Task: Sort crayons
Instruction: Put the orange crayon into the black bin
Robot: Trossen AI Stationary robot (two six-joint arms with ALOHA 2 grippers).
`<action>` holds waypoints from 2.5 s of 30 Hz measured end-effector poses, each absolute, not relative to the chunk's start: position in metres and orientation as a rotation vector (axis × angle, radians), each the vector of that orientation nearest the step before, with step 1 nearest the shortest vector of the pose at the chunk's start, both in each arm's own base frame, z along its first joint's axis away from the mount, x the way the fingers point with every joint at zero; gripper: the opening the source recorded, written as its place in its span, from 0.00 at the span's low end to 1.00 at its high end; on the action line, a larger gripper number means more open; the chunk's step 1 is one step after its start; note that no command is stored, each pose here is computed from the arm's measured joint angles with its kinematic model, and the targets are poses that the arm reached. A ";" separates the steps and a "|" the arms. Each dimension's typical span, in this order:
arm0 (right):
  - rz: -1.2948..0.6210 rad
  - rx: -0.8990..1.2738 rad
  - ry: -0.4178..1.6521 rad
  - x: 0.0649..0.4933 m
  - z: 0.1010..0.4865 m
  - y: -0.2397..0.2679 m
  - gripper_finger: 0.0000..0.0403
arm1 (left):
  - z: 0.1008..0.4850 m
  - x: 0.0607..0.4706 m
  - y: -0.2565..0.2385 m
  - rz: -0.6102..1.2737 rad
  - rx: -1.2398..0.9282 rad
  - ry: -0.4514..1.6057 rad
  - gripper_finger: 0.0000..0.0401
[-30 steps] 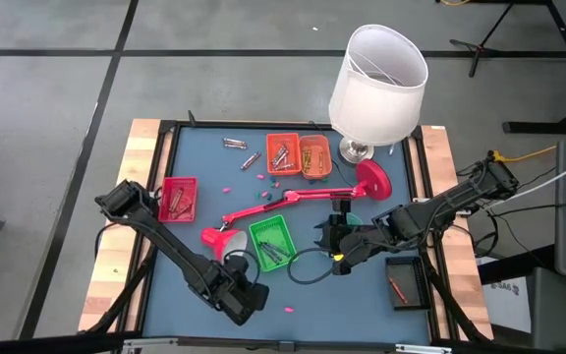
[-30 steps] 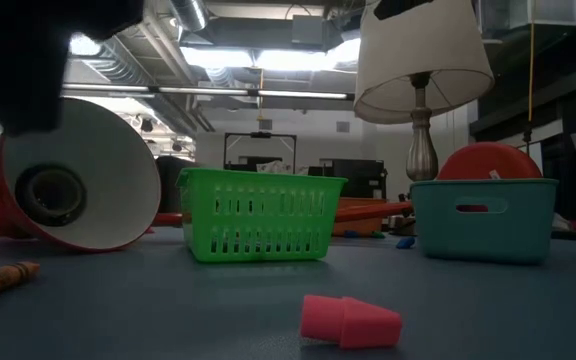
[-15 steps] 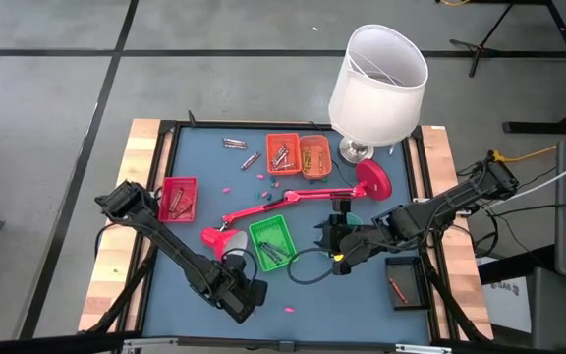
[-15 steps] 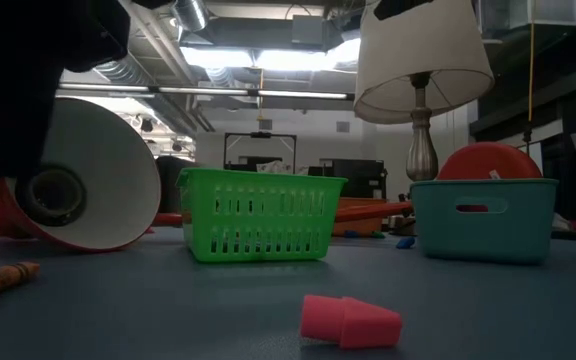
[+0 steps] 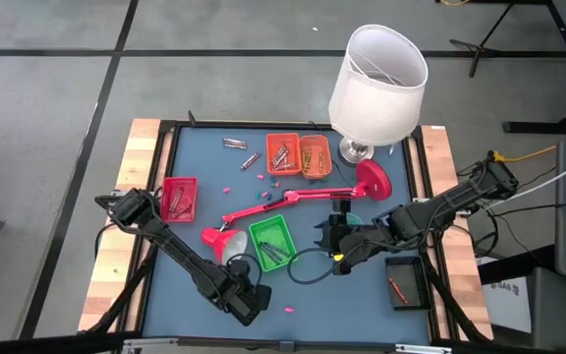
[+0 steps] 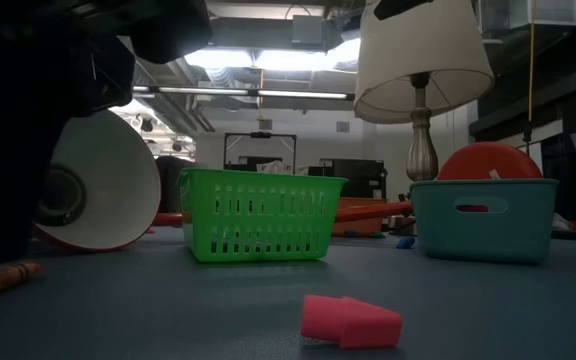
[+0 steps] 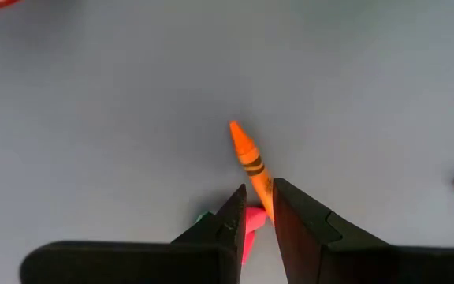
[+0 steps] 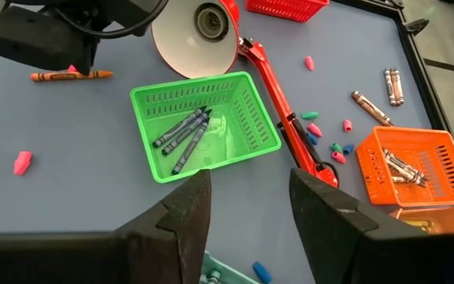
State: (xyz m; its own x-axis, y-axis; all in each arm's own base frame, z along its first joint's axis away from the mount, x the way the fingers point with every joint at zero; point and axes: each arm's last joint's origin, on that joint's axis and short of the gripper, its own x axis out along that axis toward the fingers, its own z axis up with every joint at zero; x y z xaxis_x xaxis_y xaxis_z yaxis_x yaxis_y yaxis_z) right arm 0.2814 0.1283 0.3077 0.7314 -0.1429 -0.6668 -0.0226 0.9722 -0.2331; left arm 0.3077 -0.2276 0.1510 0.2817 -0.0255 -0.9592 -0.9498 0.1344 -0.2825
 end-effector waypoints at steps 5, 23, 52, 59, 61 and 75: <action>-0.067 -0.232 0.750 0.281 0.308 0.128 0.43 | 0.151 0.308 -0.227 0.898 -1.230 1.038 0.12; -0.067 -0.233 0.750 0.281 0.308 0.128 0.43 | 0.151 0.309 -0.226 0.904 -1.233 1.035 0.12; -0.067 -0.233 0.750 0.281 0.308 0.128 0.43 | 0.129 0.314 -0.229 0.973 -1.269 1.007 0.12; -0.067 -0.232 0.750 0.281 0.308 0.128 0.43 | 0.129 0.314 -0.229 0.975 -1.257 0.978 0.12; -0.067 -0.232 0.750 0.281 0.308 0.128 0.43 | 0.129 0.314 -0.229 0.975 -1.256 0.972 0.12; -0.067 -0.232 0.750 0.281 0.308 0.128 0.43 | 0.129 0.314 -0.228 0.975 -1.240 0.943 0.01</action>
State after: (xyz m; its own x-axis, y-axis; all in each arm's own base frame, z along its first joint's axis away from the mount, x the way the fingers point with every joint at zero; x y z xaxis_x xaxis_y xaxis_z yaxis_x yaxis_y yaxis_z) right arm 0.2814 0.1283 0.3077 0.7312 -0.1430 -0.6670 -0.0224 0.9722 -0.2329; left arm 0.3142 -0.2280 0.1285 0.3117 0.0739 -0.9473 -0.9492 0.0692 -0.3070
